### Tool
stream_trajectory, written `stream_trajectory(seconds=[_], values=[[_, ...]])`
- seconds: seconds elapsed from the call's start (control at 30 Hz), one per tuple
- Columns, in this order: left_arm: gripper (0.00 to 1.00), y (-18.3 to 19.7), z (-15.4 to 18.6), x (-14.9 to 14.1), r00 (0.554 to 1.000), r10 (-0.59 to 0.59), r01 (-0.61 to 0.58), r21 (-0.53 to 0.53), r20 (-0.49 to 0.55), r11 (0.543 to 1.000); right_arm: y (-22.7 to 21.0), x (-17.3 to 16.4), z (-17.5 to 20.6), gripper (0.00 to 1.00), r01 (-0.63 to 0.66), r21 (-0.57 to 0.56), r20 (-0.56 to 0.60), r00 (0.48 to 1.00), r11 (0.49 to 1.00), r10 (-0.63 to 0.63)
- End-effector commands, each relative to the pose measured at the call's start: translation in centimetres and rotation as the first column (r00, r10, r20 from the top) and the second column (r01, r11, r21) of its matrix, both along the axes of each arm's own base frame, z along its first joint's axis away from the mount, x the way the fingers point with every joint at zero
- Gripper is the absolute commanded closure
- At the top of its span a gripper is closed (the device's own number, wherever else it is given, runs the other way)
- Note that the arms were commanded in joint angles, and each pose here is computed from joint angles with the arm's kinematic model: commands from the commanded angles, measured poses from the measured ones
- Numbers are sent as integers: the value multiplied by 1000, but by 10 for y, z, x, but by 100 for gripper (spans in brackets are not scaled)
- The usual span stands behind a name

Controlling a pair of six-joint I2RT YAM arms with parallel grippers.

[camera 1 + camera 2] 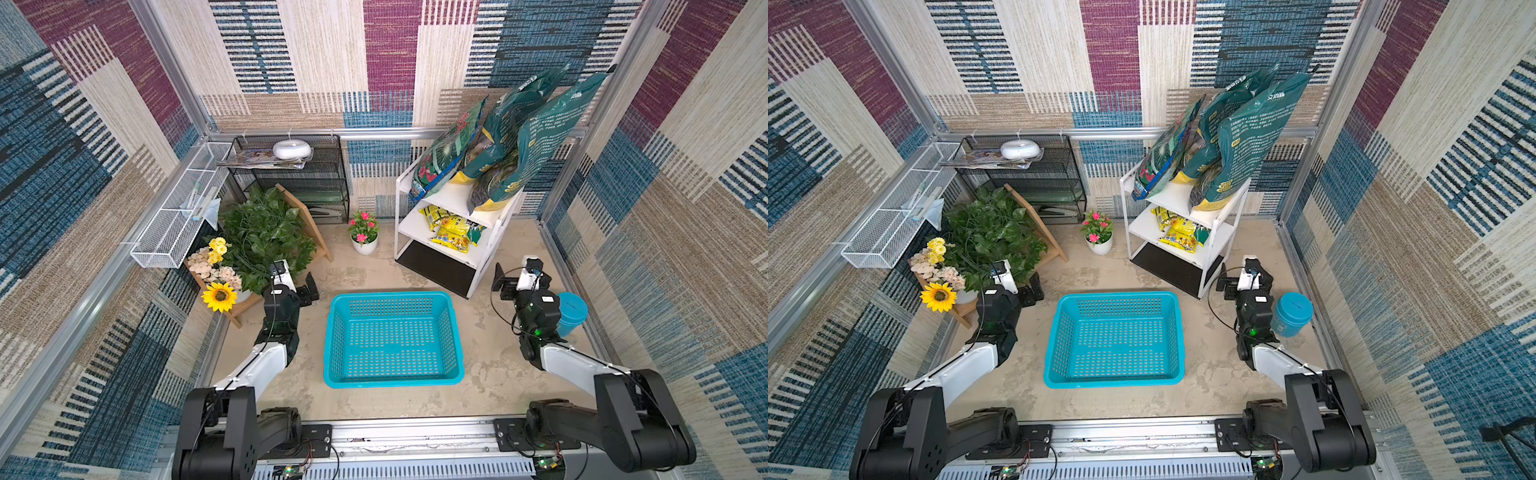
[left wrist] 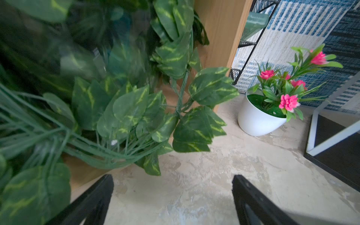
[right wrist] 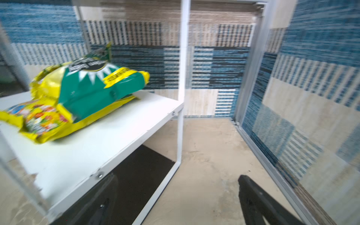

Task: Take down the fertilizer bag from the shelf
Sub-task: Pick up the fertilizer bag from the shelf.

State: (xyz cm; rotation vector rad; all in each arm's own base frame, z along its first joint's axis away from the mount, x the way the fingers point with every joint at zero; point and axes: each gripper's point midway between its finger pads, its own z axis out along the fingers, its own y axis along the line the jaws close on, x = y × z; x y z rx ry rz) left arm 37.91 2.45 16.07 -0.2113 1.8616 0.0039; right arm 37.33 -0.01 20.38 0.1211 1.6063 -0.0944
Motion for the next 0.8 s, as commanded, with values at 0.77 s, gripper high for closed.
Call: stream_trajectory(seconds=[0.77], values=[[1,-93,54,-12,972,-229,201,-309,-58,930,35,-55,-3,1,-196,305,-43,975,932,219]])
